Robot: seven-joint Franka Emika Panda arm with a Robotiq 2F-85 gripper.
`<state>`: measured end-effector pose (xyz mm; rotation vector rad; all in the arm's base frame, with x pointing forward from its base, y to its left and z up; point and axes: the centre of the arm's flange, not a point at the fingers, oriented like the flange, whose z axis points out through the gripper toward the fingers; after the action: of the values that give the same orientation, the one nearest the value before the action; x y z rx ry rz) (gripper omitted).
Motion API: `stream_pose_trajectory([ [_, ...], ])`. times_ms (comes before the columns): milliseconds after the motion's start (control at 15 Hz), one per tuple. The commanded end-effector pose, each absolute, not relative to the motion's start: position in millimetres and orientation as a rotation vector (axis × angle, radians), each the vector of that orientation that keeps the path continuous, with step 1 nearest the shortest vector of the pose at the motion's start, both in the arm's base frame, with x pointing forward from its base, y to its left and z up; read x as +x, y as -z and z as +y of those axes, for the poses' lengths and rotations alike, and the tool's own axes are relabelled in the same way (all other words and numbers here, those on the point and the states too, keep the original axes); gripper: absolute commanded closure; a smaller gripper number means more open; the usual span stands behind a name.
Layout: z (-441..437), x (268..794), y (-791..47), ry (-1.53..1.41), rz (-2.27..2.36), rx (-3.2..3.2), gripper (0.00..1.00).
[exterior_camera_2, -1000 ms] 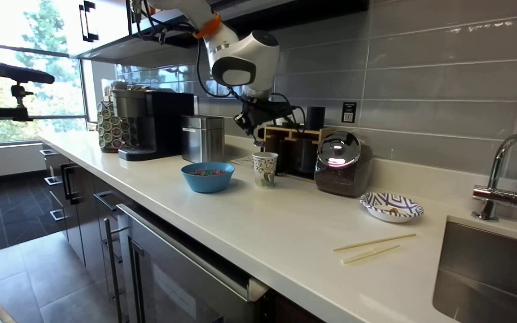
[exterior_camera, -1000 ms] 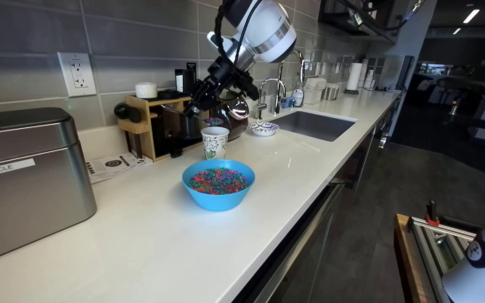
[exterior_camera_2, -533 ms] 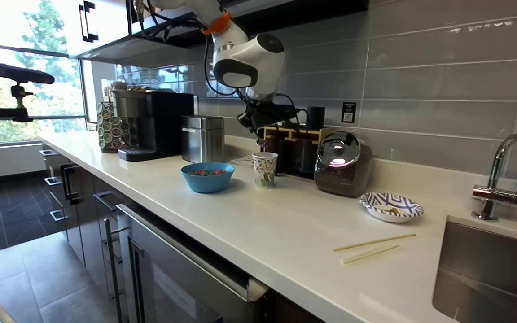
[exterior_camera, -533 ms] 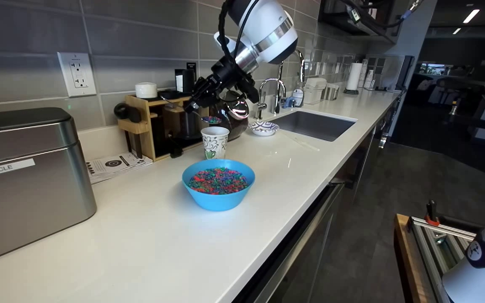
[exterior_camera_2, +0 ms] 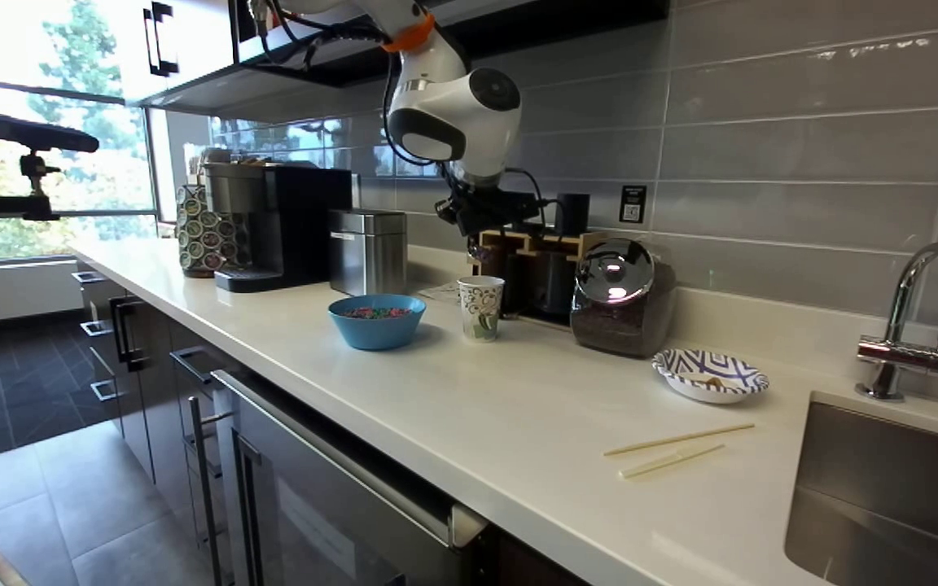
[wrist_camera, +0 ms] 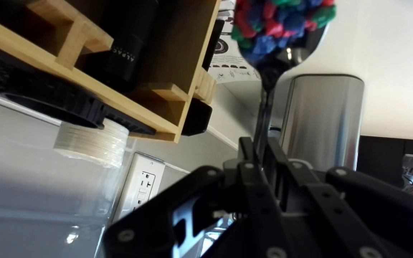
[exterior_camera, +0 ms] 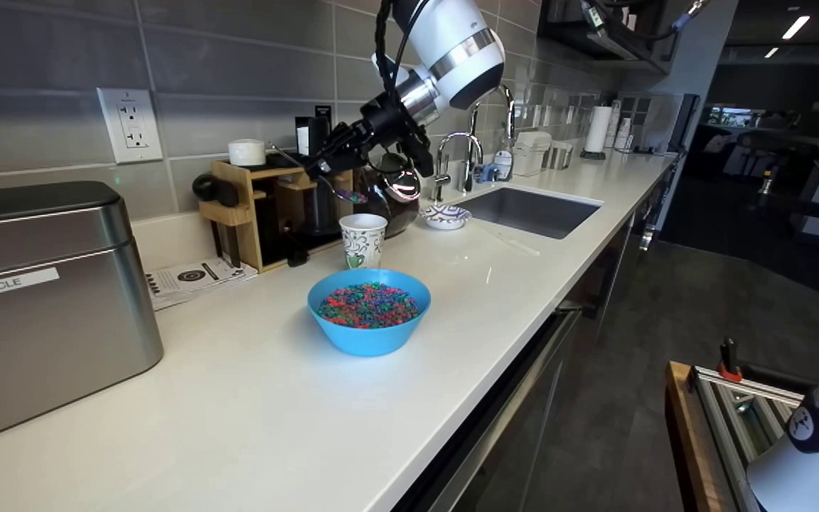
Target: Put some of the contents of the blue bowl into the paper cup using the silver spoon
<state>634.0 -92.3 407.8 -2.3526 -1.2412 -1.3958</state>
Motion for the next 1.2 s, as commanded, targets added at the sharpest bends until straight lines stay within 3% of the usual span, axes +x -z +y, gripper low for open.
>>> stream_pose_trajectory([
  [0, -98.3, 629.0, -403.6, 1.481, -1.203, -2.321, 0.98],
  [1133, -98.1, 626.8, -402.8, 1.632, -1.118, -2.255, 0.98],
])
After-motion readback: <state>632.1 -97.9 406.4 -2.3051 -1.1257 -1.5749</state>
